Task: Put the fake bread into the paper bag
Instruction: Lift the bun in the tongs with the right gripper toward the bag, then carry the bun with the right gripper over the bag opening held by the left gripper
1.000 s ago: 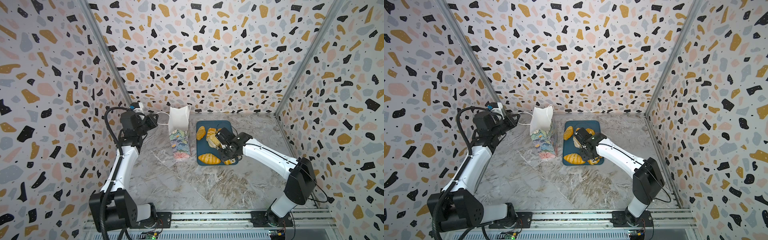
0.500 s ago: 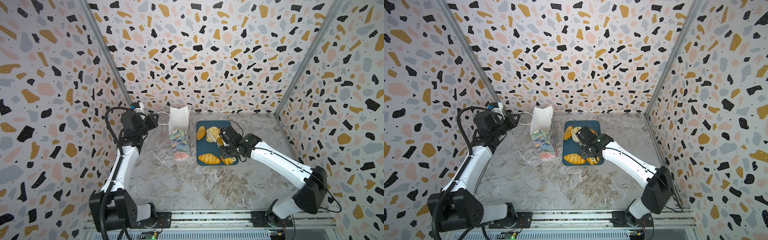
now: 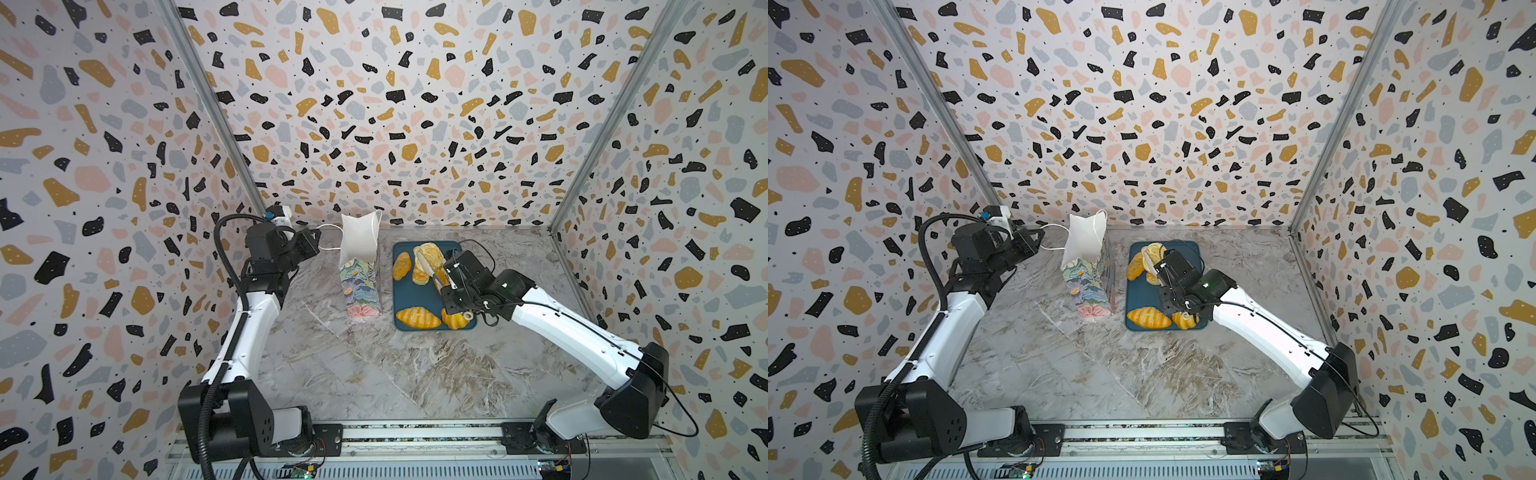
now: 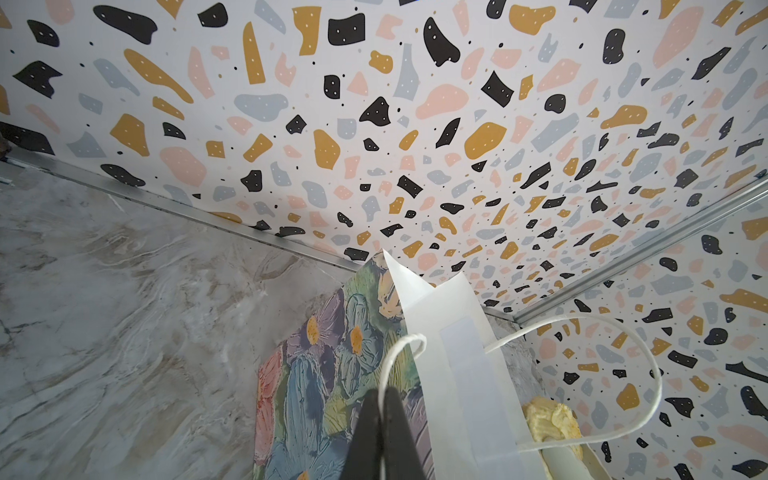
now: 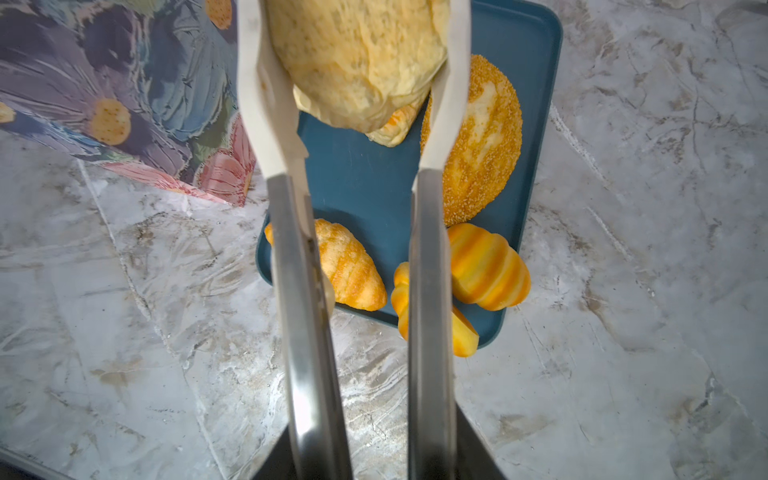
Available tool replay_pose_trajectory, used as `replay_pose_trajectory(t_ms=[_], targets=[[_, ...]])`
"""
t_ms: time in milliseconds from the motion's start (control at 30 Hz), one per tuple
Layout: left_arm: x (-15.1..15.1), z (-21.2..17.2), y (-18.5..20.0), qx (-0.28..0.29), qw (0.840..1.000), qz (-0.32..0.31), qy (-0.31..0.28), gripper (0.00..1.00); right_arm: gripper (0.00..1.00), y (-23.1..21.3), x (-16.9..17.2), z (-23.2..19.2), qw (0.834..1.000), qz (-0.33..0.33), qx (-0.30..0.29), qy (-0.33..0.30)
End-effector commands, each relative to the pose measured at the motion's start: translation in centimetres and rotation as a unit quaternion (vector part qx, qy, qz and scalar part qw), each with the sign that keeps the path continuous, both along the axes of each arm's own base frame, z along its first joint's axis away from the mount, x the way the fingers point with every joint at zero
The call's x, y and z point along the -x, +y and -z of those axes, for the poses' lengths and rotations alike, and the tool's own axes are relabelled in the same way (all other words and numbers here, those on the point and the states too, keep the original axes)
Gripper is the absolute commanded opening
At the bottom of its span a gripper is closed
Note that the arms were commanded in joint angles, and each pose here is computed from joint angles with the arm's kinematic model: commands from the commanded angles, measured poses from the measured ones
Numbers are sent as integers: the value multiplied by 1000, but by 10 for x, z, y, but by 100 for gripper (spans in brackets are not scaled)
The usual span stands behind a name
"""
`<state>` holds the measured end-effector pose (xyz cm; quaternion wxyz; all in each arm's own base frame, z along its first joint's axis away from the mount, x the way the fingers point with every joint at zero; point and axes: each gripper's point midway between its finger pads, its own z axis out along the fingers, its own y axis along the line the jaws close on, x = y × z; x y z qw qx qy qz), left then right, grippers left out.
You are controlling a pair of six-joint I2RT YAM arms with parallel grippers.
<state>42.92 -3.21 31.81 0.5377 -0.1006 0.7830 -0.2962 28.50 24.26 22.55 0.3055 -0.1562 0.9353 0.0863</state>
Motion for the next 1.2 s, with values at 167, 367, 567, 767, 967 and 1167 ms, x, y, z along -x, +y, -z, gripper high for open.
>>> replay_pose_trajectory(t_ms=[167,367,567,767,967,1167], targets=[[2,-12,-1,-9,1000,2,-29,0,38,-2,-5,-57,996,18,-51,-77],[2,-10,-2,-10,999,1,-30,0,38,3,-5,-77,993,6,-70,-100],[2,-12,-2,-11,999,0,-37,0,38,8,-6,-99,989,-1,-85,-119],[2,-11,-2,-14,999,0,-40,0,37,15,-7,-122,985,-5,-110,-135],[3,-14,-3,-14,999,0,-46,0,38,32,-8,-145,980,-22,-126,-152],[3,-13,-2,-14,999,-2,-45,0,36,50,-11,-158,976,-37,-136,-163]])
